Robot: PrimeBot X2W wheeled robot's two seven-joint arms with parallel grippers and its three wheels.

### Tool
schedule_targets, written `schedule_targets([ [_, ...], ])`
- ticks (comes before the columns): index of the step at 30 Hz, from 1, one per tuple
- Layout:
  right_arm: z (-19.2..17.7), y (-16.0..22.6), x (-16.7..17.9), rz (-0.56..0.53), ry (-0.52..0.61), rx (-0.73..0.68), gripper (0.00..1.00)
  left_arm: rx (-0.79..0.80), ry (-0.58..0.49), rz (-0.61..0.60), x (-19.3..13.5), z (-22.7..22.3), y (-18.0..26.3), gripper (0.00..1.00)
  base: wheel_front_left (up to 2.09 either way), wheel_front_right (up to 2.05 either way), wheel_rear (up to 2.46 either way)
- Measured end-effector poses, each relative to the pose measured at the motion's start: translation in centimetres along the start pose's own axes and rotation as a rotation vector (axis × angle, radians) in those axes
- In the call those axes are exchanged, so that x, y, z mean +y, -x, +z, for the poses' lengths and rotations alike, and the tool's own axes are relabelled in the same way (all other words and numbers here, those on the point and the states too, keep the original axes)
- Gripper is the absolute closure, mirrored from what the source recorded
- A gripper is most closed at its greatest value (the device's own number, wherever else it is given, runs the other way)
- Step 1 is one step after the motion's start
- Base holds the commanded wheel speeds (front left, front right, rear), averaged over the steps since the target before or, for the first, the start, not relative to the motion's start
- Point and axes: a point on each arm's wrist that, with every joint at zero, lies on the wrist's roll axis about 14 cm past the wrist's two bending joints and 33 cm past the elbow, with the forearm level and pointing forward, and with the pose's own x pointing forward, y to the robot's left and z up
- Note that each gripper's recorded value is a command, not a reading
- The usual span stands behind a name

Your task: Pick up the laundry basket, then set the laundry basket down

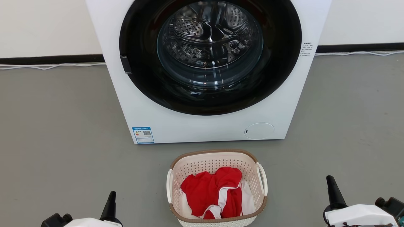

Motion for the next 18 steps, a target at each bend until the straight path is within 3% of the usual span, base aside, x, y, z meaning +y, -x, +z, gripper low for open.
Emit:
schedule_targets([
  [18, 0.3, -0.3, 0.5, 0.015, -0.226, 0.005, 1.00, 0.009, 0.186, -0.055, -1.5, 0.6, -0.6, 1.00, 0.00, 0.00, 0.00],
])
